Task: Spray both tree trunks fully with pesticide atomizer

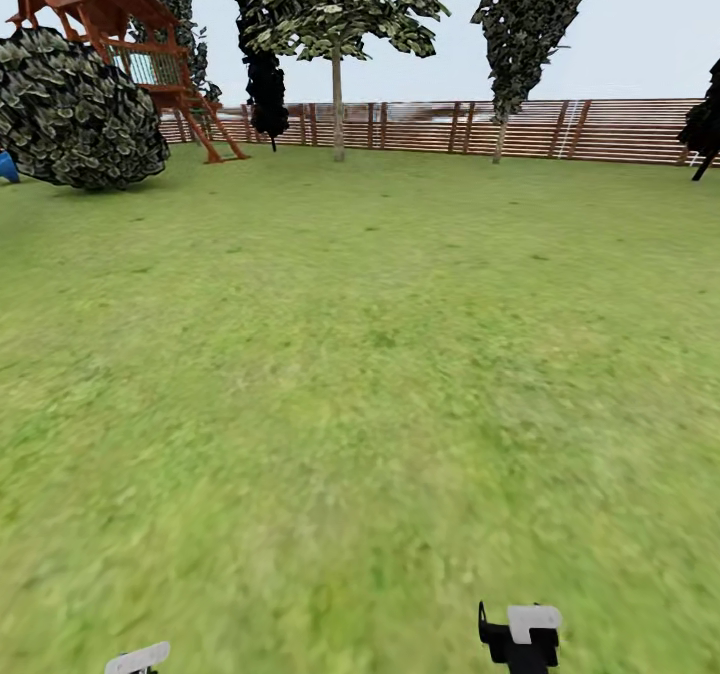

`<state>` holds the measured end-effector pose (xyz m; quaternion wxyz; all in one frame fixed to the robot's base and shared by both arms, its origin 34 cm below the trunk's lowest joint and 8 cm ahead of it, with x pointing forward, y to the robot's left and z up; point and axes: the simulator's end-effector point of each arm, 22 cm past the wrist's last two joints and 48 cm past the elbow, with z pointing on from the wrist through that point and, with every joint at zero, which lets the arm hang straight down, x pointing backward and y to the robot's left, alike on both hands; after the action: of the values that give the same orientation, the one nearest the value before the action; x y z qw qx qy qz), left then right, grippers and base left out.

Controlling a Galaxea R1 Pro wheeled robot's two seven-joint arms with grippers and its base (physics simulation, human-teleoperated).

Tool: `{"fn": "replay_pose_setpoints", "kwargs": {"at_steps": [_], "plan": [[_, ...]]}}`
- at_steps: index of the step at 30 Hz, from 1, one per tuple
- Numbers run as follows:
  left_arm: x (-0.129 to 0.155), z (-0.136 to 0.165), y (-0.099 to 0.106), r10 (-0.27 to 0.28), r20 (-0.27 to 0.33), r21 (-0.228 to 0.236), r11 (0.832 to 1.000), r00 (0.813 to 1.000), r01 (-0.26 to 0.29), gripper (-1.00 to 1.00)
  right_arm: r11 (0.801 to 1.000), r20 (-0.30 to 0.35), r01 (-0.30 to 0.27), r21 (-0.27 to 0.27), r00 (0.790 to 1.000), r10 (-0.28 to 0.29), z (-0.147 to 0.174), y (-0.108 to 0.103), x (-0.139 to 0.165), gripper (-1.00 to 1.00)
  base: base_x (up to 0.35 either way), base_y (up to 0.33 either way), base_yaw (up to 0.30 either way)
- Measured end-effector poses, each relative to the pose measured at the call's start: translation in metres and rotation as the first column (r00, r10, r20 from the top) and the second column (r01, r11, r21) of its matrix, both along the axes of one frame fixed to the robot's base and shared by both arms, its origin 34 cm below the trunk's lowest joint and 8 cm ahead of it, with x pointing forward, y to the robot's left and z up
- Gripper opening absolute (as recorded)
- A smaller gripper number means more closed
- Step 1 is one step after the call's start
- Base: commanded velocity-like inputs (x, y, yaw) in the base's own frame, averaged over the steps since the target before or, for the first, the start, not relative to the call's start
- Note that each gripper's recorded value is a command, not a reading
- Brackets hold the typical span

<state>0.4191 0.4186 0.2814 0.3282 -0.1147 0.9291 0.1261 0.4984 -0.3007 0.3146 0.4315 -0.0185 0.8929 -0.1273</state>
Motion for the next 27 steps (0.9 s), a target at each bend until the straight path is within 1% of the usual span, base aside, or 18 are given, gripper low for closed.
{"fn": "replay_pose_setpoints", "kwargs": {"at_steps": [27], "plan": [[-0.0002, 0.0, 0.0, 0.0, 0.0, 0.0, 1.0, 1.0, 0.0, -1.0, 1.0, 0.0, 0.0, 0.001, 1.0, 0.0, -0.0001, 0.0007, -0.0001, 1.0, 0.338, 0.0, 0.0]]}}
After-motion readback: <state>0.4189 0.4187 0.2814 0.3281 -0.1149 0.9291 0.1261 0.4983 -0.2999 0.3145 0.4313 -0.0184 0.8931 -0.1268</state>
